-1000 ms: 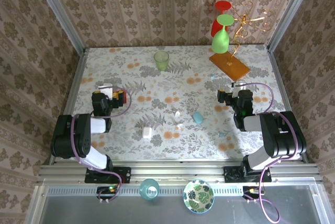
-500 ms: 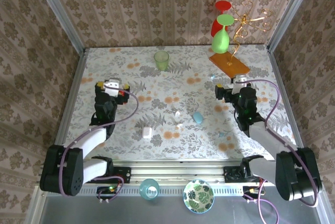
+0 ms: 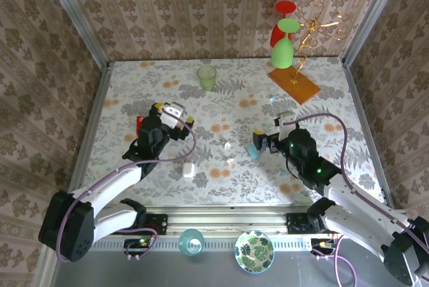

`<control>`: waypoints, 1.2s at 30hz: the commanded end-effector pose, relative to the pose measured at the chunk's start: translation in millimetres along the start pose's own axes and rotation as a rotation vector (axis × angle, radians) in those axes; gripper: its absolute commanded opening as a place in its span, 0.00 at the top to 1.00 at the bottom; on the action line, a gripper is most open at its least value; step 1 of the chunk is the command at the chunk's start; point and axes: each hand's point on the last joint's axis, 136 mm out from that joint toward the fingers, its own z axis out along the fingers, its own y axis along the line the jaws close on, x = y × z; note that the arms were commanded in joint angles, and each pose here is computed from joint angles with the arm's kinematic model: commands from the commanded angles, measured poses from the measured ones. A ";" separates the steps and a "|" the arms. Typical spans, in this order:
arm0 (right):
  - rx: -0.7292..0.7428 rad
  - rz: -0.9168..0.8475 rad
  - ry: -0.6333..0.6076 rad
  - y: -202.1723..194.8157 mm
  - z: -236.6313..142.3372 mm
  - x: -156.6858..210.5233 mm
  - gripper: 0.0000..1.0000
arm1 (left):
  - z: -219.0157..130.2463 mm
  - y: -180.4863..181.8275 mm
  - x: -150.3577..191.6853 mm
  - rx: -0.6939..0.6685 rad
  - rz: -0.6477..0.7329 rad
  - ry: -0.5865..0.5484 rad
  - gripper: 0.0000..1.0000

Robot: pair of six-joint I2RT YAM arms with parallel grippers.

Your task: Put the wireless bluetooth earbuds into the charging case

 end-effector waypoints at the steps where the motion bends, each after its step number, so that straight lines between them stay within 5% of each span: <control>1: 0.048 0.031 0.104 -2.1 -6.5 39.6 0.00 | -4.3 -27.4 -3.5 0.123 0.013 0.020 0.00; 9: 0.042 0.010 0.222 14.0 -5.0 85.5 0.01 | -4.9 -46.4 -7.5 0.212 -0.024 0.010 0.00; 14: 0.062 -0.020 0.278 15.5 11.6 102.5 0.15 | 0.2 -50.5 -5.6 0.228 -0.026 0.017 0.00; 27: 0.035 -0.028 0.435 26.9 51.8 124.8 0.31 | 3.6 -56.6 0.6 0.250 -0.032 0.035 0.00; 36: 0.197 0.076 0.568 9.6 72.1 131.7 0.32 | 4.1 -56.6 6.2 0.244 -0.029 0.048 0.00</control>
